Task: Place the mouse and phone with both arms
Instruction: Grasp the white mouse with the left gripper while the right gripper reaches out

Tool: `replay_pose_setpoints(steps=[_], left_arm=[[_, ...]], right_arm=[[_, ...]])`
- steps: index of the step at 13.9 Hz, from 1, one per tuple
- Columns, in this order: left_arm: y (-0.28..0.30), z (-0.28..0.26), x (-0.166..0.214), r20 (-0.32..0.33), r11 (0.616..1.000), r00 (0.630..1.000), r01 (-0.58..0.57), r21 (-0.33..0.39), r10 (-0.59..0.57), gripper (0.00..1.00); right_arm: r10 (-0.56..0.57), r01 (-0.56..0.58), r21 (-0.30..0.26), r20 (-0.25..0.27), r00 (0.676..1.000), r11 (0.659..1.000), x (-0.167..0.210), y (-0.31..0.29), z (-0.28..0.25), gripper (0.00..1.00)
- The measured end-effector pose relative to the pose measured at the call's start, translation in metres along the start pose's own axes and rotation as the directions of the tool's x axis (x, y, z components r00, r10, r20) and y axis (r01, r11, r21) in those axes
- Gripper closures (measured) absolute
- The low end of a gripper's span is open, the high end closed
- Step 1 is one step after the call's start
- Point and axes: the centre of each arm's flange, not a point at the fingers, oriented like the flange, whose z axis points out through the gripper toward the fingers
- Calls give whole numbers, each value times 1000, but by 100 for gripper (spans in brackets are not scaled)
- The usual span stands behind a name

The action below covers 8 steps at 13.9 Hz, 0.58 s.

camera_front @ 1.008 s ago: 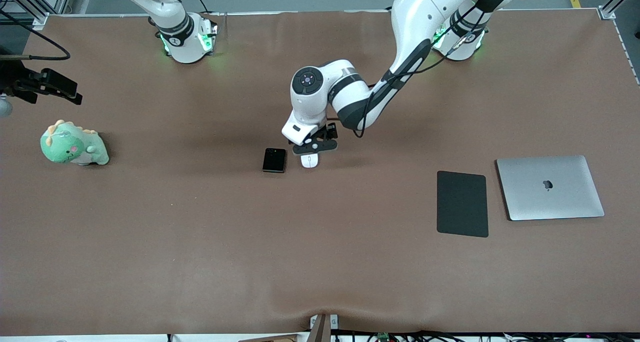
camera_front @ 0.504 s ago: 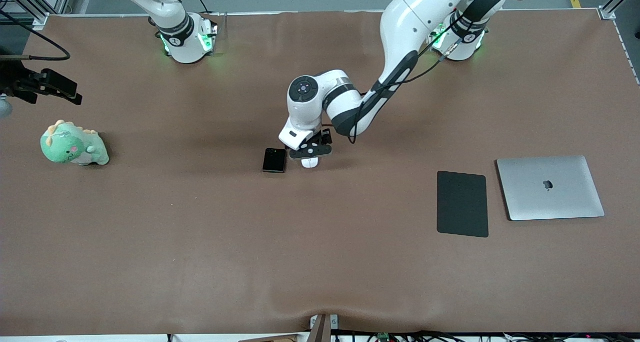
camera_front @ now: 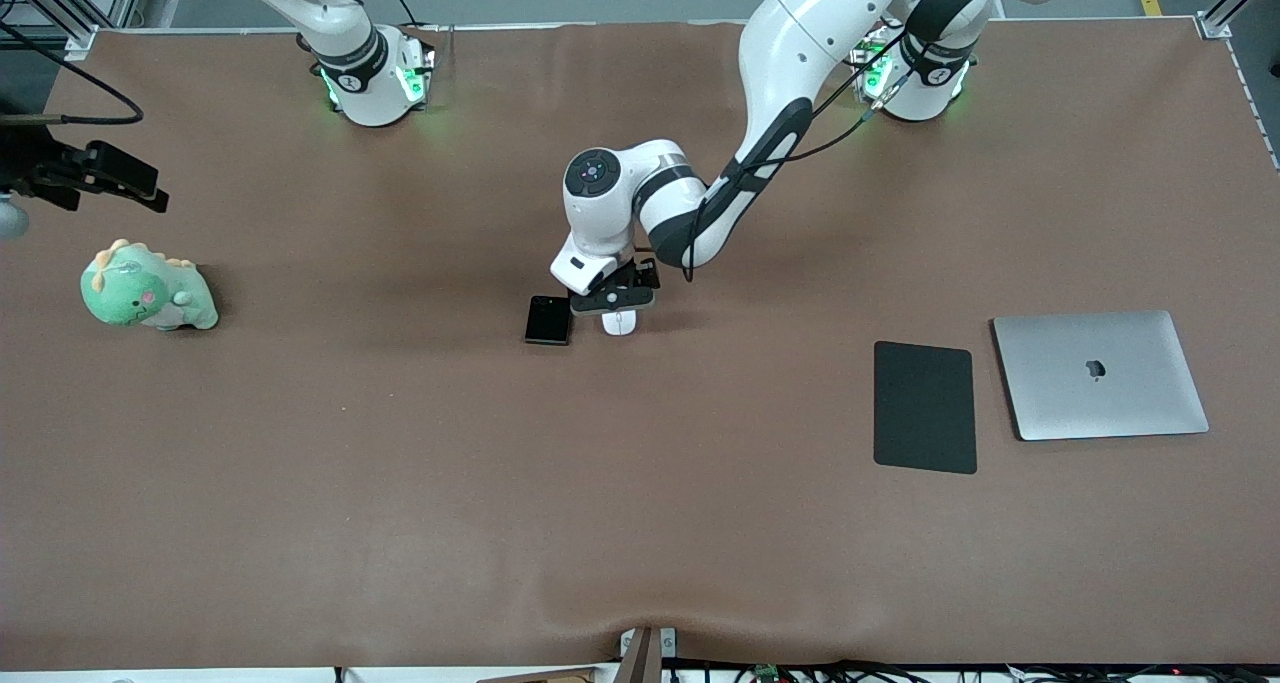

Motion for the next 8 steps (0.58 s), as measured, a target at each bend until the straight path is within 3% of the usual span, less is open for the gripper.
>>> replay_pose_setpoints(steps=[6, 8], left_arm=[[-2, 9, -2, 7, 1000, 1000, -1, 10, 1, 0], [-2, 11, -2, 9, 1000, 1000, 0, 11, 0, 21]], right_arm=[[2, -2, 5, 86, 996, 1000, 38, -2, 54, 0], [1, -2, 7, 94, 996, 1000, 40, -2, 58, 0]])
